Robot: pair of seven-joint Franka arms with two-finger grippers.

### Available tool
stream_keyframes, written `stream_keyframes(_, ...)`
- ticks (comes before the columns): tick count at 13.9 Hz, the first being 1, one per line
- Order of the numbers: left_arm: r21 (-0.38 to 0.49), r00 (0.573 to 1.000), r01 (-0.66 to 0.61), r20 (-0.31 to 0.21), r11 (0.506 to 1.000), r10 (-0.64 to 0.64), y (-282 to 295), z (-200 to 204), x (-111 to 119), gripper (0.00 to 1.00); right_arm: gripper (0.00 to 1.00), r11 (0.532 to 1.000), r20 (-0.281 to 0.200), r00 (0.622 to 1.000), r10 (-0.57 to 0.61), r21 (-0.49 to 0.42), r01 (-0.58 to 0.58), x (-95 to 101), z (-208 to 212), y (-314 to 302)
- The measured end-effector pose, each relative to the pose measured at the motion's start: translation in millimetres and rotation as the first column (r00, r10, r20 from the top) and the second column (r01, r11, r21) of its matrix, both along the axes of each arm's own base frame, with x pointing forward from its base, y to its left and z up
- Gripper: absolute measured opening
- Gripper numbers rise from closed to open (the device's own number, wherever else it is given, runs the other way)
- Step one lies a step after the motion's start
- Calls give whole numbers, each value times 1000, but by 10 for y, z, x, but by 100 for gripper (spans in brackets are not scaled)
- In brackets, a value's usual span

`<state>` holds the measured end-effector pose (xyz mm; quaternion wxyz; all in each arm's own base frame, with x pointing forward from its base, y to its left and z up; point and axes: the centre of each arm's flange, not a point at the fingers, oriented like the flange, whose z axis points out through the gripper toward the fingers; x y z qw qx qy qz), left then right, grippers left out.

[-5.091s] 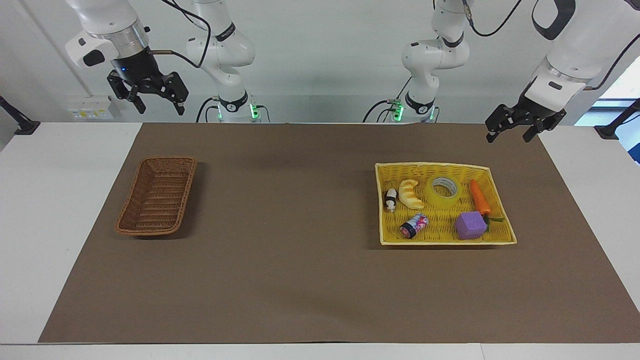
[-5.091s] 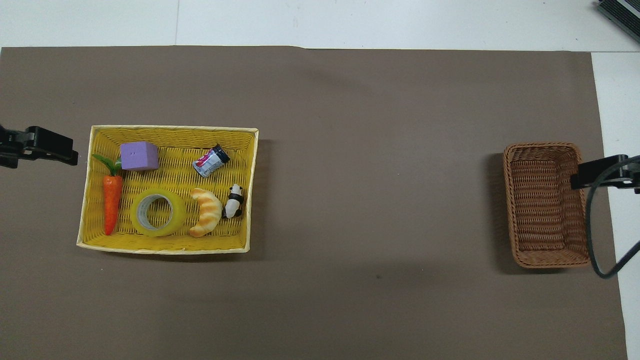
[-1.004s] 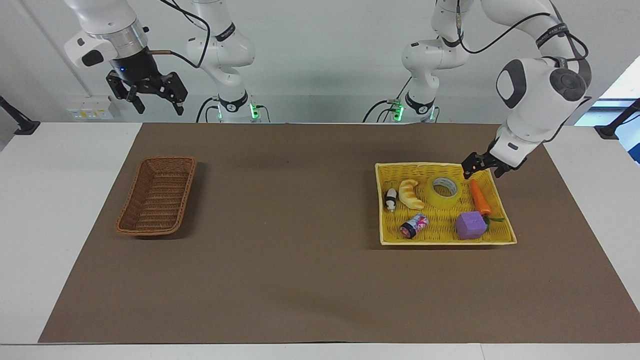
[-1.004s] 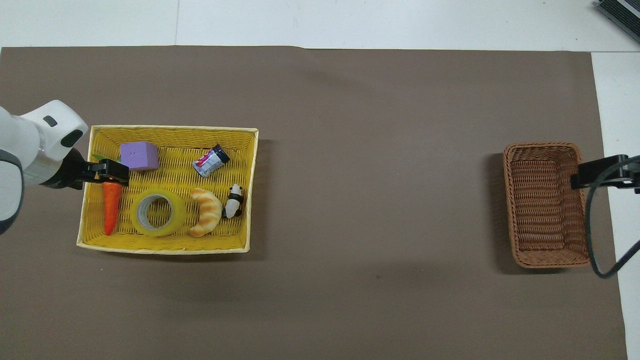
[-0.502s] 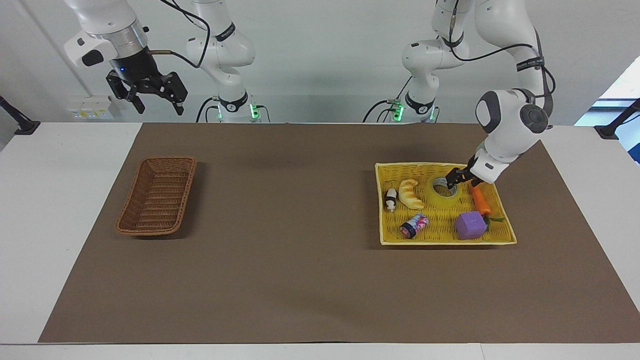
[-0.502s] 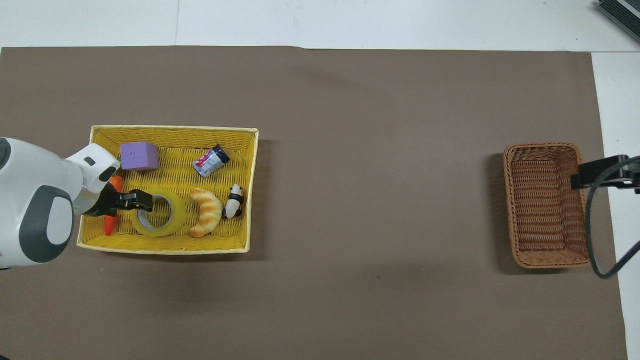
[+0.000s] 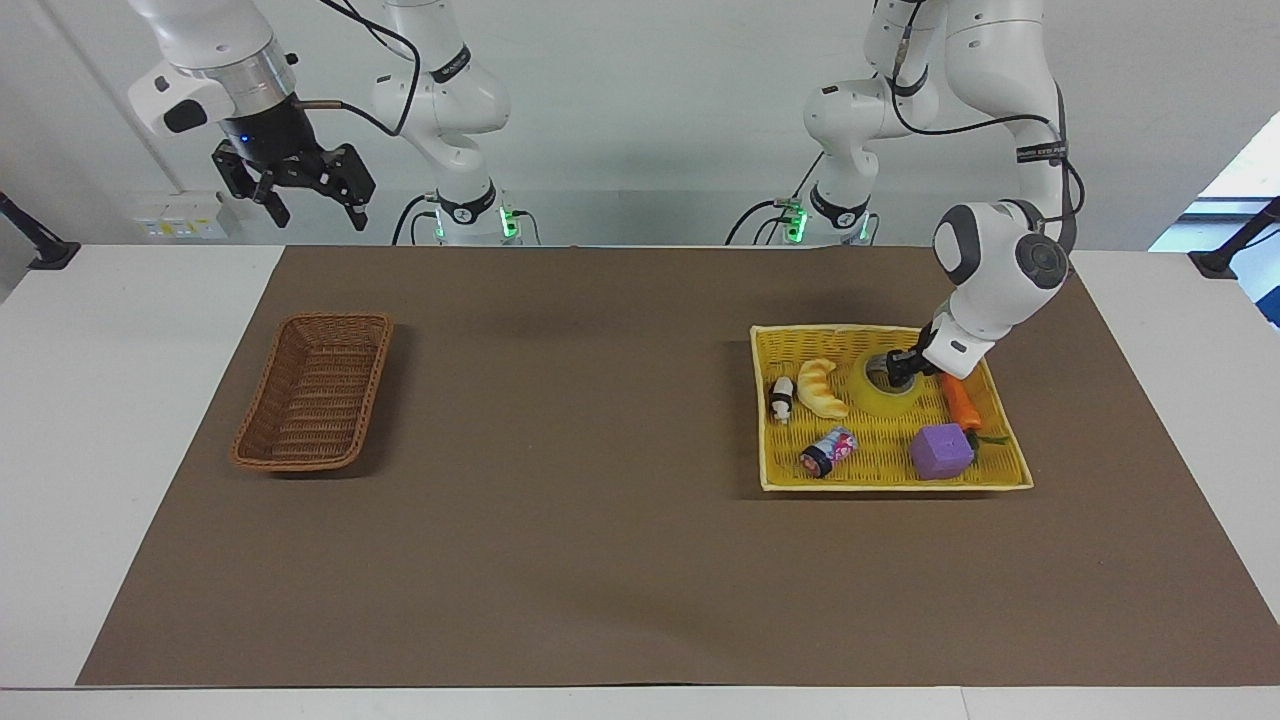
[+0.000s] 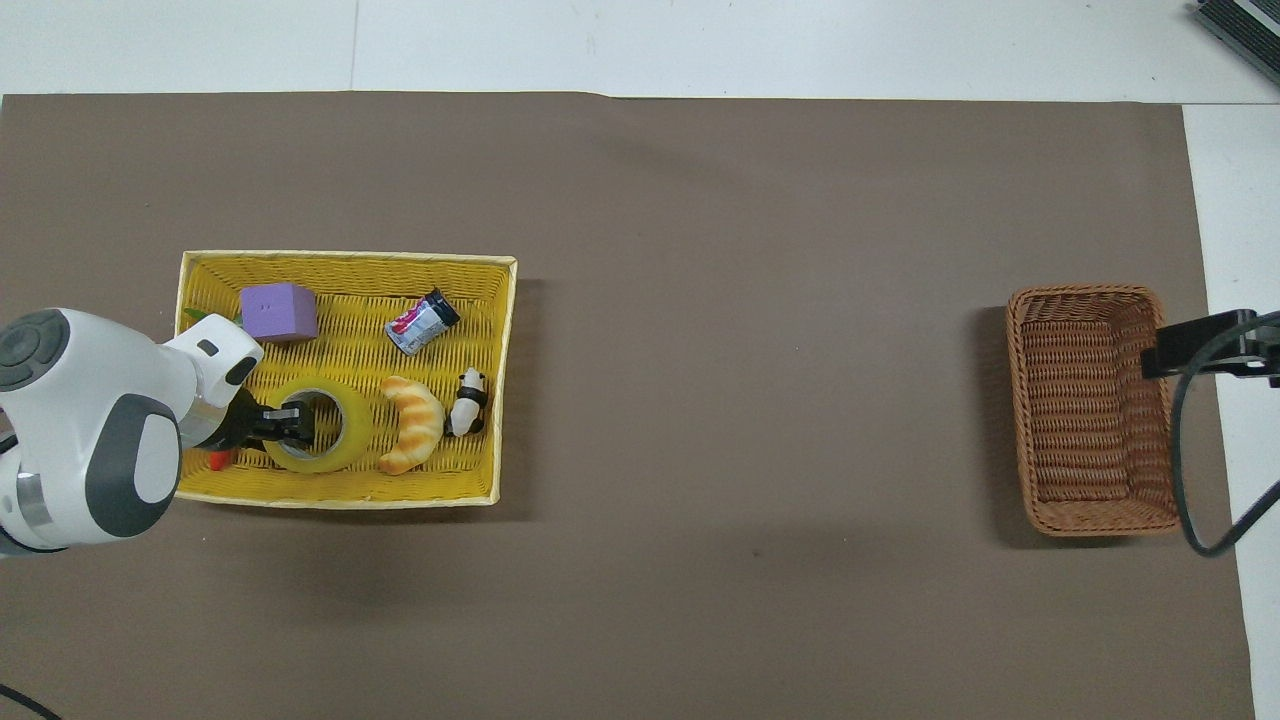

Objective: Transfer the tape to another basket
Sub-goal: 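Reach the left gripper down to the clear tape roll in the tray, then grasp the tape roll rim with the left gripper and lift it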

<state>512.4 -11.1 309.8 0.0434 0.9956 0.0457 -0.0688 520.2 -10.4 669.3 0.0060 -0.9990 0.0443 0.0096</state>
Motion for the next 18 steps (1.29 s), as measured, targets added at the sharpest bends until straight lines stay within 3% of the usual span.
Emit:
stream_keyframes(4,-11,1000,6,0,1000,-6,-30,246,185,22,100,1000,0,1000,0,0,0,0,0,0)
stream_keyframes(9,-35,1000,14,-15,999,-15,-32,1046,491,22,100,1000,0,1000,0,0,0,0,0,0)
stream_keyframes(14,-129,998,-41,-44,991,35,46,1865,600,22,100,1000,0,1000,0,0,0,0,0,0)
stream_keyframes(18,-138,996,-79,-48,987,73,-99,2388,607,22,100,1000,0,1000,0,0,0,0,0,0)
